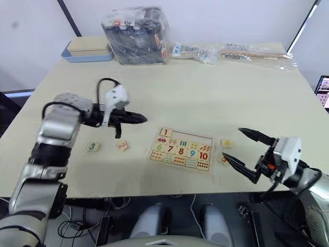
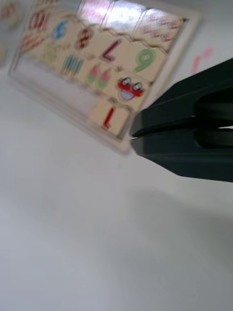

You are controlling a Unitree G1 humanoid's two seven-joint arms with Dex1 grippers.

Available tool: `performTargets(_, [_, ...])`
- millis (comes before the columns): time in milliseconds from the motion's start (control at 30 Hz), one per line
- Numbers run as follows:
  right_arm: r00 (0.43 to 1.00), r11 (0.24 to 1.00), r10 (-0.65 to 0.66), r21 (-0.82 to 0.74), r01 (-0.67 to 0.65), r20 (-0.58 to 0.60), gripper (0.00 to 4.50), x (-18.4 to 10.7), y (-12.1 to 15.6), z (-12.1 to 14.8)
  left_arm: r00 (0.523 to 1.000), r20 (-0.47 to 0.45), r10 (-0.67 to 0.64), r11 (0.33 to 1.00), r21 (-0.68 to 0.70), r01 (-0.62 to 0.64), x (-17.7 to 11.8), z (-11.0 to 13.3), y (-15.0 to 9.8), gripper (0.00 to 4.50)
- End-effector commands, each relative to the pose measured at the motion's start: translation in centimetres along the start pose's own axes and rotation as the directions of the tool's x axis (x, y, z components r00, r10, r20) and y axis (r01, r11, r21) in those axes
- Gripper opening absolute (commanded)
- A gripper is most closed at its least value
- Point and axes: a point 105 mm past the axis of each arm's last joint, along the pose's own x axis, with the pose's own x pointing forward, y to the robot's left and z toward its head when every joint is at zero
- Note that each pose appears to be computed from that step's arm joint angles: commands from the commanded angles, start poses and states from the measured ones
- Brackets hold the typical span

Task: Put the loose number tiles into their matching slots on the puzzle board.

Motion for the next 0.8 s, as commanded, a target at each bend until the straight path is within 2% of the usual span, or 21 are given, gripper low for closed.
performTargets(33, [1.0,1.0,-0.008,0.009,0.008,0.02,4.5,0.5,-0.7,0.4,0.975,0.123,0.183,0.98,-0.097,-0.172,-2.4,1.5,-0.3,0.06])
performTargets(133, [0.999,1.0,-0.003,0.022,0.002,0.04,4.5,0.6,-2.0,0.6,0.919,0.209,0.333,0.937,-0.184,-0.298,-3.2,1.3,-1.1,0.06])
performTargets(233, [0.999,1.0,0.001,0.025,-0.002,0.037,4.5,0.8,-2.9,0.3,0.82,0.273,0.503,0.859,-0.263,-0.44,-4.4,0.9,-1.4,0.06])
performTargets(367, [0.998,1.0,0.003,0.016,-0.004,0.059,4.5,1.2,-3.9,0.4,0.717,0.284,0.636,0.767,-0.33,-0.55,-5.9,-0.2,-2.2,0.06])
performTargets(467, [0.998,1.0,0.018,0.0,-0.018,0.064,4.5,1.5,-4.8,0.2,0.67,0.283,0.686,0.722,-0.373,-0.582,-7.0,-1.6,-3.3,0.06])
performTargets(567, [0.998,0.999,0.046,0.003,-0.046,0.033,4.5,0.9,-5.2,-0.7,0.66,0.279,0.698,0.706,-0.424,-0.568,-8.5,-3.5,-4.8,0.06])
performTargets(733, [0.999,0.998,0.039,0.049,-0.038,-0.02,4.5,-1.5,-5.7,-2.0,0.704,0.238,0.669,0.713,-0.475,-0.516,-9.7,-6.7,-6.9,0.06])
performTargets(800, [0.998,0.998,0.041,0.051,-0.039,-0.047,4.5,-2.5,-5.7,-2.3,0.727,0.213,0.652,0.721,-0.471,-0.509,-10.1,-7.8,-7.6,0.55])
